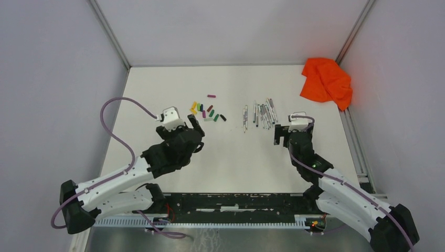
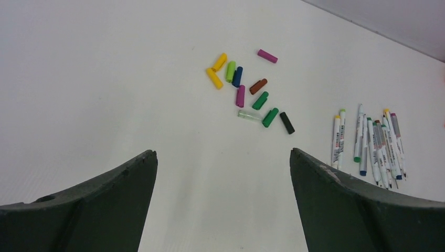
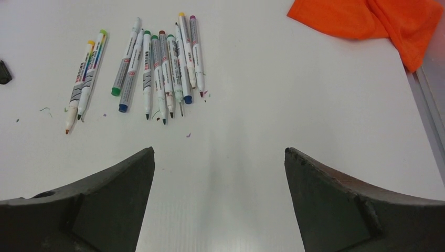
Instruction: Open the pen caps
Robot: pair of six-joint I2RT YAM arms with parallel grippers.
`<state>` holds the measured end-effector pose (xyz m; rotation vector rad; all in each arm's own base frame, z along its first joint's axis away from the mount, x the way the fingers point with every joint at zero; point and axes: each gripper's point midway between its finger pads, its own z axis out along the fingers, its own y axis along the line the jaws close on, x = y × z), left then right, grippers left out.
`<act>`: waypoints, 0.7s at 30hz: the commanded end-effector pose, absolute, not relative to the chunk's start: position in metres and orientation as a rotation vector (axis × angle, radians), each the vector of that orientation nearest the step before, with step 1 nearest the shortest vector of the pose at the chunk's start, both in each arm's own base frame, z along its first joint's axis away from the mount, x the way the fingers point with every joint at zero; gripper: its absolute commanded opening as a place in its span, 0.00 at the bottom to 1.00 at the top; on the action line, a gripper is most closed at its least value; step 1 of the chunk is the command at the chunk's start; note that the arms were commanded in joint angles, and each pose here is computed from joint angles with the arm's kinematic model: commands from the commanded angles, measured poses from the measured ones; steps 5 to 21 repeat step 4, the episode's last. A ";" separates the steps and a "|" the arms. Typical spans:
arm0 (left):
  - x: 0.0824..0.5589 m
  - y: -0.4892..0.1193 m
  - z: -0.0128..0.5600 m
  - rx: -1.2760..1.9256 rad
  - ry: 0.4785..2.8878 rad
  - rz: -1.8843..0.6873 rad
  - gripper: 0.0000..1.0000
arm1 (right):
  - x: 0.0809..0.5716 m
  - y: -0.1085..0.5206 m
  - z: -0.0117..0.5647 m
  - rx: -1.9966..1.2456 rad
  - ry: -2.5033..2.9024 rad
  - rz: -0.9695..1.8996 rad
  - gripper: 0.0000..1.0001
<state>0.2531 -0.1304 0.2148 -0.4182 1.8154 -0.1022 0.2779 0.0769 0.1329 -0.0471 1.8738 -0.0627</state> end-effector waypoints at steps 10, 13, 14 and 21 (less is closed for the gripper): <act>0.251 -0.109 0.225 -0.539 1.710 -0.043 1.00 | 0.275 0.057 0.147 0.066 1.824 -0.168 0.98; 0.251 -0.109 0.225 -0.539 1.710 -0.043 1.00 | 0.275 0.057 0.147 0.066 1.824 -0.168 0.98; 0.251 -0.109 0.225 -0.539 1.710 -0.043 1.00 | 0.275 0.057 0.147 0.066 1.824 -0.168 0.98; 0.251 -0.109 0.225 -0.539 1.710 -0.043 1.00 | 0.275 0.057 0.147 0.066 1.824 -0.168 0.98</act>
